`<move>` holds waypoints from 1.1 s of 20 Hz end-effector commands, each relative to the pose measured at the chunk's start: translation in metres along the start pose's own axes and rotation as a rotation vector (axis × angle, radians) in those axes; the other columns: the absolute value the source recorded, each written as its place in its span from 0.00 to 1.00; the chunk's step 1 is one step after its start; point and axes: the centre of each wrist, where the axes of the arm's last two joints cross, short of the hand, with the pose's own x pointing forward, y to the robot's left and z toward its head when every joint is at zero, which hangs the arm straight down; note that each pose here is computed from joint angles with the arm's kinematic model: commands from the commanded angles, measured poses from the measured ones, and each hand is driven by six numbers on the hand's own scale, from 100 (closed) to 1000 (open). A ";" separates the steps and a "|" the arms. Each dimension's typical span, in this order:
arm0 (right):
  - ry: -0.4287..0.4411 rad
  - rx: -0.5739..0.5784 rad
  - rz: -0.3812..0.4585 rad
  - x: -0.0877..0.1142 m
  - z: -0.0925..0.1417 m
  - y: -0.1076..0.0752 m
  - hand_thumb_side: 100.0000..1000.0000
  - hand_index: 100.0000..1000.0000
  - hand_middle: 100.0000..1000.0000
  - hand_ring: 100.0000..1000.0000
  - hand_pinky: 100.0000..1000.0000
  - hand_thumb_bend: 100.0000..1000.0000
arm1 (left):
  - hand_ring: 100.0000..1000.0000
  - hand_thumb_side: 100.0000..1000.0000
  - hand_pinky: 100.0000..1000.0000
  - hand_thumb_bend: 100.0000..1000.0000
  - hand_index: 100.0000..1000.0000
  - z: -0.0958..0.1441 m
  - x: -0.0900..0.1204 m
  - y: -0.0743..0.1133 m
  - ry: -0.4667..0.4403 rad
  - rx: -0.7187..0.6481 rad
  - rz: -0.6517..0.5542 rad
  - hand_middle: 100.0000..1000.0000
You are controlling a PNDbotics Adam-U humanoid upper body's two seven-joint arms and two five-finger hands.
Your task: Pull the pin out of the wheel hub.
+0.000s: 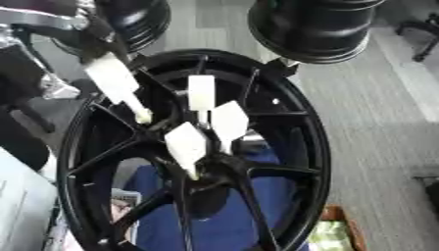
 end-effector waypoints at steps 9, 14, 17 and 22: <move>0.059 -0.056 0.020 -0.014 0.003 -0.011 0.00 0.87 0.81 0.87 0.88 0.00 | 0.52 0.00 0.61 0.00 0.48 0.102 -0.063 -0.021 0.372 0.204 0.116 0.36; 0.063 -0.065 0.010 -0.014 0.003 -0.012 0.00 0.87 0.81 0.87 0.88 0.00 | 0.53 0.00 0.62 0.00 0.51 0.104 -0.065 -0.032 0.376 0.191 0.149 0.38; 0.058 -0.070 0.005 -0.013 0.003 -0.014 0.00 0.86 0.81 0.87 0.88 0.00 | 0.61 0.00 0.68 0.03 0.64 0.100 -0.061 -0.033 0.341 0.163 0.150 0.51; 0.056 -0.067 0.003 -0.013 0.003 -0.013 0.00 0.86 0.81 0.87 0.88 0.00 | 0.82 0.41 0.80 0.43 0.87 0.098 -0.057 -0.032 0.350 0.171 0.116 0.77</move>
